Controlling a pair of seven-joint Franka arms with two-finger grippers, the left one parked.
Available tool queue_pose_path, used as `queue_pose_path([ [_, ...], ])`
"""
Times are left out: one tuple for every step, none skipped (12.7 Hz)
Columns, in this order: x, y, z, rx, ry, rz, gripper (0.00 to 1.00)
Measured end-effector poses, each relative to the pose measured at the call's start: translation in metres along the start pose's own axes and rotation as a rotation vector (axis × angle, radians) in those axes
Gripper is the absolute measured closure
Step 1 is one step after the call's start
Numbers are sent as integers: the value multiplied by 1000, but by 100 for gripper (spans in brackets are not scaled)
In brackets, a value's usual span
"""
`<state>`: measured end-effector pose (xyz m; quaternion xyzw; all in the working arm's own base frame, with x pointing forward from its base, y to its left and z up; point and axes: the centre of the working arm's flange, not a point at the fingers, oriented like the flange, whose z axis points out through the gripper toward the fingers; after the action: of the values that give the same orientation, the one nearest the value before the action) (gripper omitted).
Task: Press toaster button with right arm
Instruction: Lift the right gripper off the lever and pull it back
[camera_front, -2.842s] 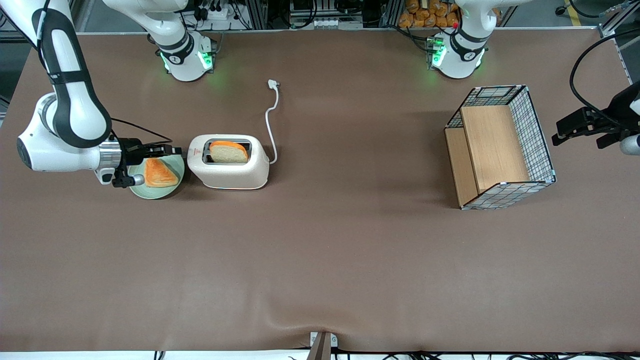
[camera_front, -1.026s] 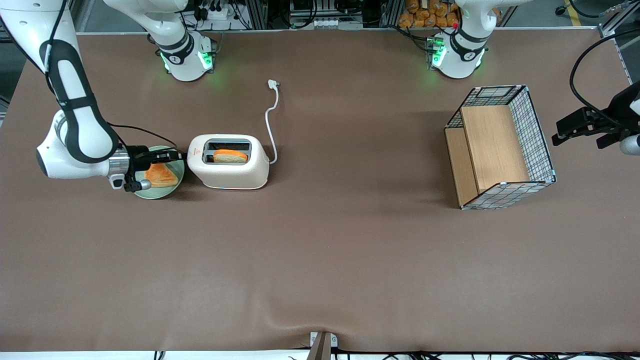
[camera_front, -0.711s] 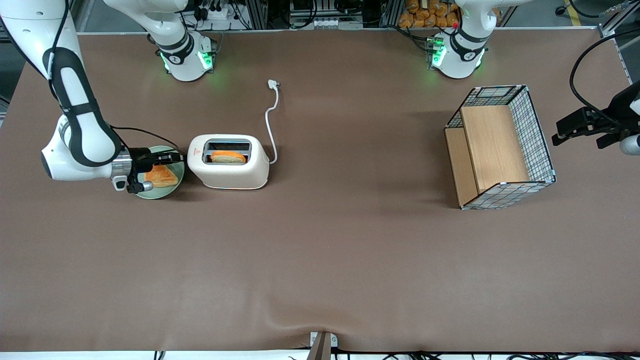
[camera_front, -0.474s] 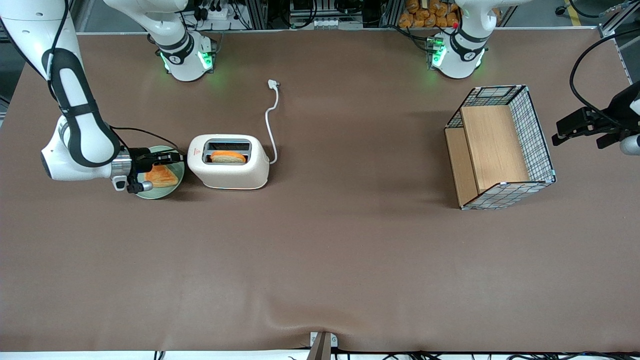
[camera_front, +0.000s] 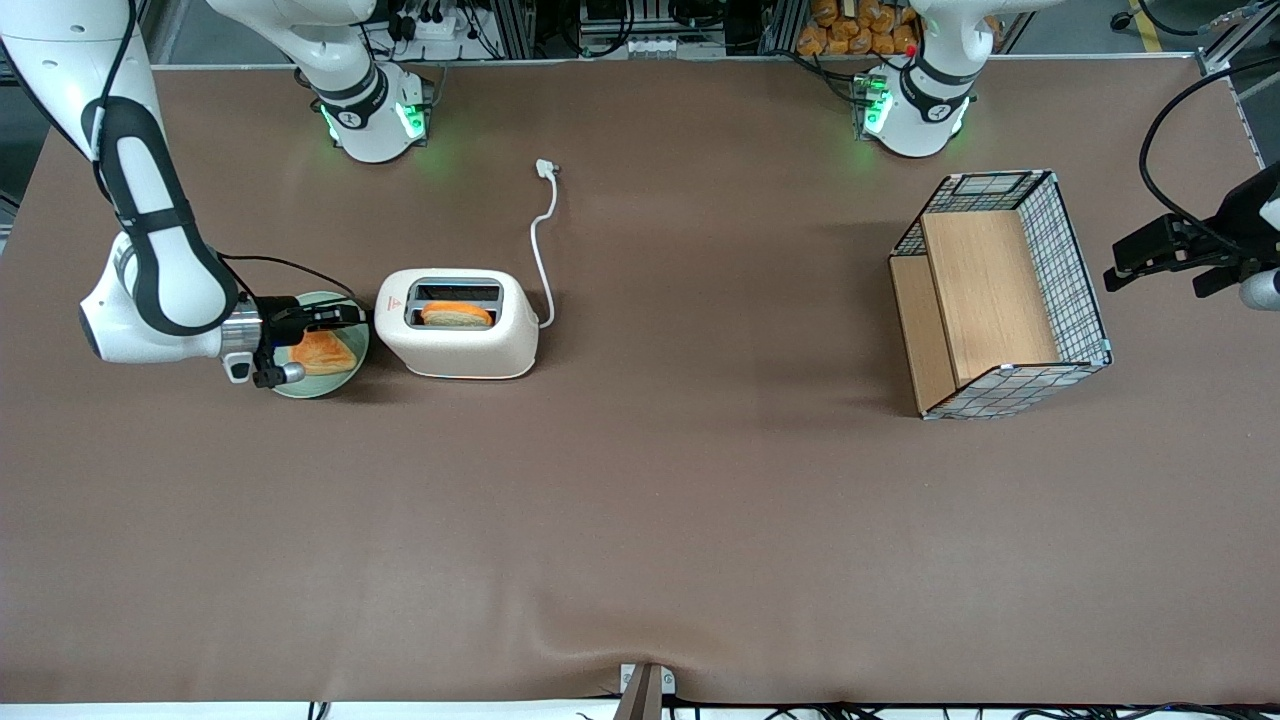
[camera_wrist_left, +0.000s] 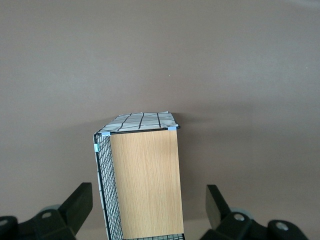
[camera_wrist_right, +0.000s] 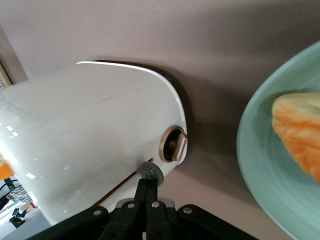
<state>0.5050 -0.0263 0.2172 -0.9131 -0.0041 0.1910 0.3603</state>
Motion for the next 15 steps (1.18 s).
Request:
queue_pose_path([
  [4, -3, -8, 5, 4, -10, 99],
  [8, -5, -19, 6, 11, -22, 99],
  [12, -8, -30, 6, 19, -33, 99],
  [16, -11, -41, 2, 25, -42, 99],
  [18, -14, -53, -15, 28, -48, 92],
  [22, -19, -65, -38, 34, -50, 81],
  [25, -24, -76, -56, 45, -55, 71],
  [28, -29, -86, -73, 55, -67, 57],
  [30, -34, -97, -96, 61, -81, 45],
  [33, -39, -110, -134, 65, -101, 33],
  [35, -46, -124, -176, 73, -118, 22],
  [37, -54, -139, -216, 85, -130, 10],
  [37, -63, -156, -263, 100, -142, 0],
  [34, -74, -173, -312, 117, -150, 0],
  [29, -87, -191, -366, 134, -154, 0],
])
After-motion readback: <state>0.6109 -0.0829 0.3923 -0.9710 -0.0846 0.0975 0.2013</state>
